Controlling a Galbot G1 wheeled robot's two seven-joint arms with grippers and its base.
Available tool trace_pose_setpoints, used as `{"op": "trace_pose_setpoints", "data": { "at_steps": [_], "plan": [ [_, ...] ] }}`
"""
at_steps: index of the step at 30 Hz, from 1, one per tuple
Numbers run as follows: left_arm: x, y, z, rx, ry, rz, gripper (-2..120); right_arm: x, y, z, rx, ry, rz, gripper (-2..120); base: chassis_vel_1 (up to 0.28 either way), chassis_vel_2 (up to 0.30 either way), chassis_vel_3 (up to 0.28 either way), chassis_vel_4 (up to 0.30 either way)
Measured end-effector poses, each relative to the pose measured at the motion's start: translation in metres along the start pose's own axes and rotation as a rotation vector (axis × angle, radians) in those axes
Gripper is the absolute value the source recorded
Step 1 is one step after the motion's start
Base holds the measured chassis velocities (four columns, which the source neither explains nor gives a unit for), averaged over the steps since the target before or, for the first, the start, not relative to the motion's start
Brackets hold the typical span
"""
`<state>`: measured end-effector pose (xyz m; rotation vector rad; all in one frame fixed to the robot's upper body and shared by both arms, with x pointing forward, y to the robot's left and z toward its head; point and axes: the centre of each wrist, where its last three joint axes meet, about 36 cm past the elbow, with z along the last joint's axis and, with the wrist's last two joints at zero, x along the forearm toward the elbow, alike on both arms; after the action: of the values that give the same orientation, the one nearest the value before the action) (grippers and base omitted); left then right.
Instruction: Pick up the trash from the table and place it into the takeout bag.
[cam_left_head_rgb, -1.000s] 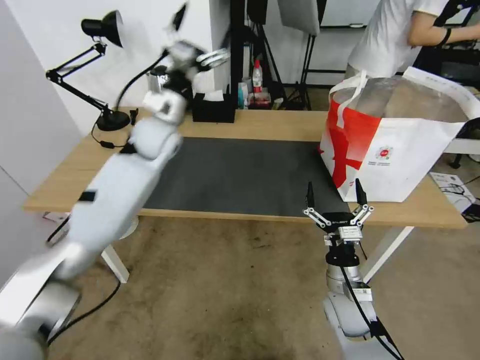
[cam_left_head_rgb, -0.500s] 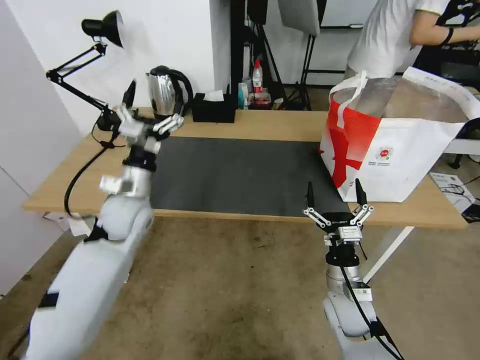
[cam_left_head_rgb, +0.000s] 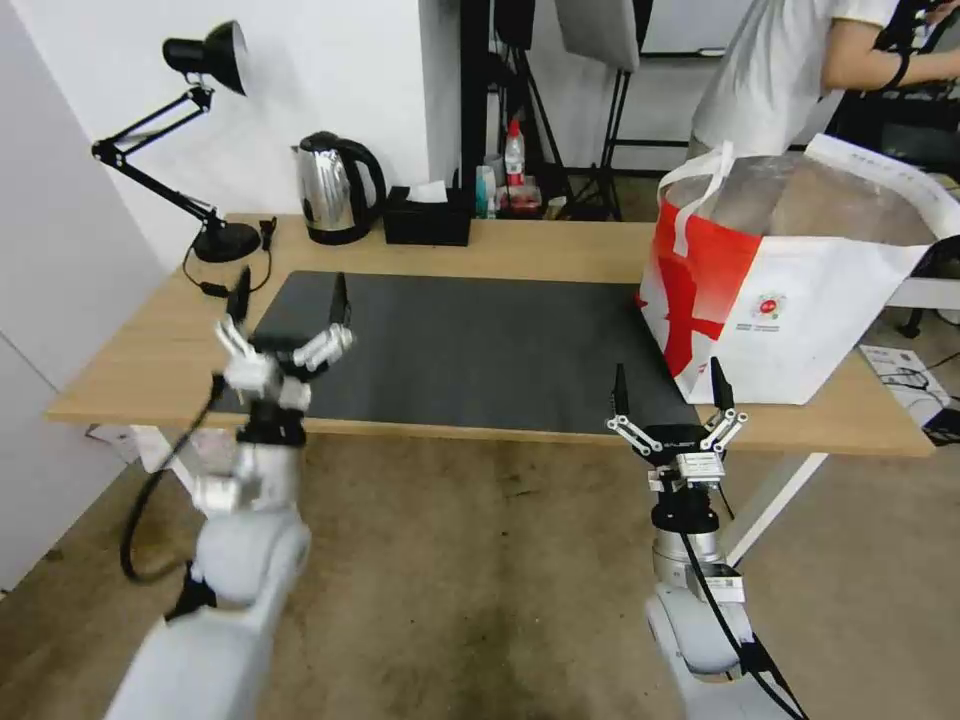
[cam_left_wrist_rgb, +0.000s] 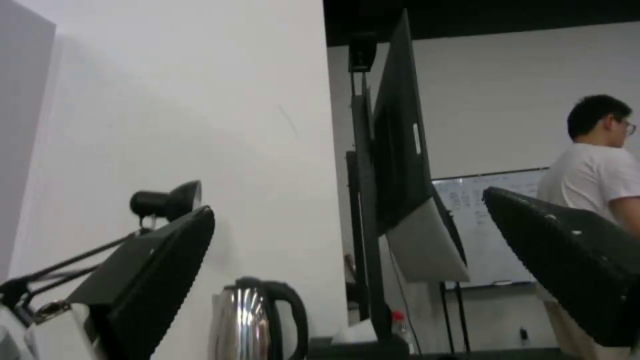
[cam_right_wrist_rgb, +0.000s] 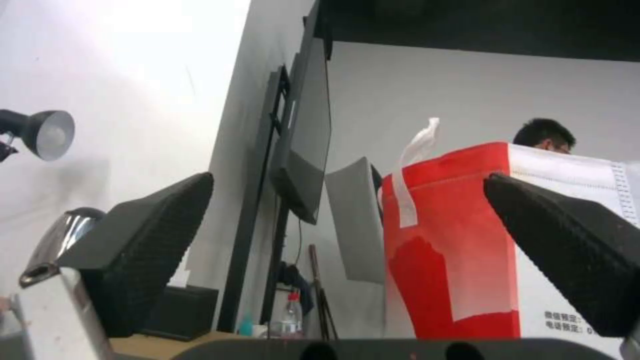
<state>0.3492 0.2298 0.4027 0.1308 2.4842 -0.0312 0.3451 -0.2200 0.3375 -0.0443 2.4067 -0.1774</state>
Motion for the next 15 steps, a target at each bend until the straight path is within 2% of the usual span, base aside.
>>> {"op": "trace_pose_setpoints", "data": {
  "at_steps": [5, 15],
  "plan": [
    [0.021, -0.017, 0.006, -0.002, 0.012, -0.021, 100, 0.0, 0.0, 0.0, 0.0, 0.0, 0.0, 100, 0.0, 0.0, 0.0, 0.0],
    [0.034, -0.031, 0.009, -0.005, 0.009, -0.042, 100, 0.0, 0.0, 0.0, 0.0, 0.0, 0.0, 100, 0.0, 0.0, 0.0, 0.0]
  ]
}}
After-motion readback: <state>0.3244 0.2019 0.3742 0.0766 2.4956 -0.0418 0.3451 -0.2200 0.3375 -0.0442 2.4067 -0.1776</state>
